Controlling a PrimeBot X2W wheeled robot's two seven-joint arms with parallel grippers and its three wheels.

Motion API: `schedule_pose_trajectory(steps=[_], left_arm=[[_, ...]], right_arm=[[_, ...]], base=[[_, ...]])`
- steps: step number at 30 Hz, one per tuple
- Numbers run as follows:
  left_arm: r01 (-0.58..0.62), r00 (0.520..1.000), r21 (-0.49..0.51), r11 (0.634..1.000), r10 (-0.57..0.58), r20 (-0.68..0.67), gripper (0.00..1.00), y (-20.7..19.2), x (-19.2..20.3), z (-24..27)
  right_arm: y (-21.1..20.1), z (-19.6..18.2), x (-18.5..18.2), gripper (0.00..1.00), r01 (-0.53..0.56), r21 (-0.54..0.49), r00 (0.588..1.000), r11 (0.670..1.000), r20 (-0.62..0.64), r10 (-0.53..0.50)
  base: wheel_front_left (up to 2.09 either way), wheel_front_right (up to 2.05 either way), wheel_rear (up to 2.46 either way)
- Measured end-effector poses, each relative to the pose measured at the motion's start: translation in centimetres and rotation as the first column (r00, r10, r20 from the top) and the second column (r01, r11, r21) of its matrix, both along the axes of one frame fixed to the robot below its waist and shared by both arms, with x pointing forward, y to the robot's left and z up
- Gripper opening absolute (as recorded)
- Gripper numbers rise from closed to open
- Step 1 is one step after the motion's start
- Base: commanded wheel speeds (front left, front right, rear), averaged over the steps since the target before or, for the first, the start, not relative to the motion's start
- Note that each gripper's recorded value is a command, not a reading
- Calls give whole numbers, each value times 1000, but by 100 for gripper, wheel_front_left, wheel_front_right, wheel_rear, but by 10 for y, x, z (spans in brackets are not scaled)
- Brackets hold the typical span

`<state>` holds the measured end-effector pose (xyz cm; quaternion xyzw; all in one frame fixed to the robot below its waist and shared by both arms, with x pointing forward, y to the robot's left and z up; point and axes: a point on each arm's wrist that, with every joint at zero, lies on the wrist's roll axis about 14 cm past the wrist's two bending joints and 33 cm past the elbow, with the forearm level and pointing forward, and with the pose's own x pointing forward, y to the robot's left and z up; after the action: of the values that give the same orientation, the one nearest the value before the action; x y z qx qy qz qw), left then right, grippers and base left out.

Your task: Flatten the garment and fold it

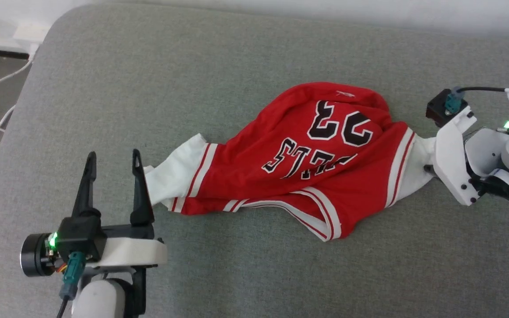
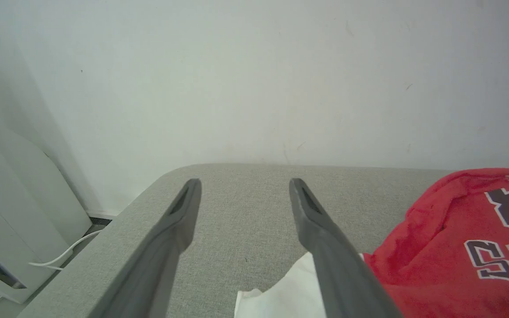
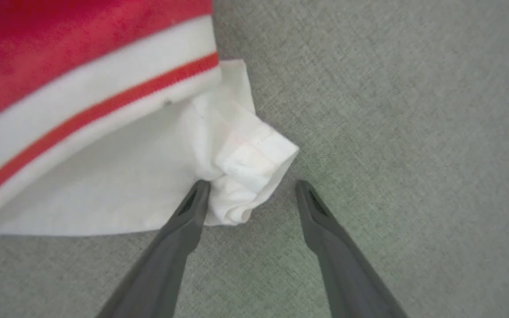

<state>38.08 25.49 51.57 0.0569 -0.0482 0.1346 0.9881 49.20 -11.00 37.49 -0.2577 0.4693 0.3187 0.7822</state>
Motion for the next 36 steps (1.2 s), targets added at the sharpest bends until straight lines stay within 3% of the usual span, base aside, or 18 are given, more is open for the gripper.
schedule_pose_trajectory(steps=[3,4,5,15,23,26,30,34,36], left_arm=[[-15,1000,8,1000,15,-16,100,6,-1,-4],[-19,1000,9,1000,19,-19,100,8,-1,-5],[-22,1000,13,1000,22,-22,100,9,-2,-6],[-30,999,13,999,30,-10,100,12,-20,-1],[5,1000,2,1000,-5,2,100,2,-31,2],[28,999,1,1000,-28,22,100,-4,-27,8],[60,998,1,998,-60,35,100,-13,-23,11],[69,997,-2,998,-69,38,100,-16,-23,12],[72,997,-4,997,-72,35,100,-16,-24,11]], right_arm=[[6,-5,3,96,-19,16,1000,1000,1,19],[8,-4,4,37,-25,26,1000,999,12,25],[9,-4,4,0,-30,37,999,999,19,29],[18,38,-16,0,-109,207,980,972,188,70],[-46,98,-45,0,-40,287,958,957,282,-45],[-86,89,-75,0,36,224,972,974,220,-86],[-129,49,-131,0,119,94,990,988,59,-125],[-145,2,-192,0,187,27,975,982,-129,-182],[-145,-6,-199,0,217,34,966,976,-150,-209]], base=[[0,0,0],[0,0,0],[0,0,0],[0,0,0],[0,0,0],[0,0,0],[0,0,0],[0,0,0],[0,0,0]])
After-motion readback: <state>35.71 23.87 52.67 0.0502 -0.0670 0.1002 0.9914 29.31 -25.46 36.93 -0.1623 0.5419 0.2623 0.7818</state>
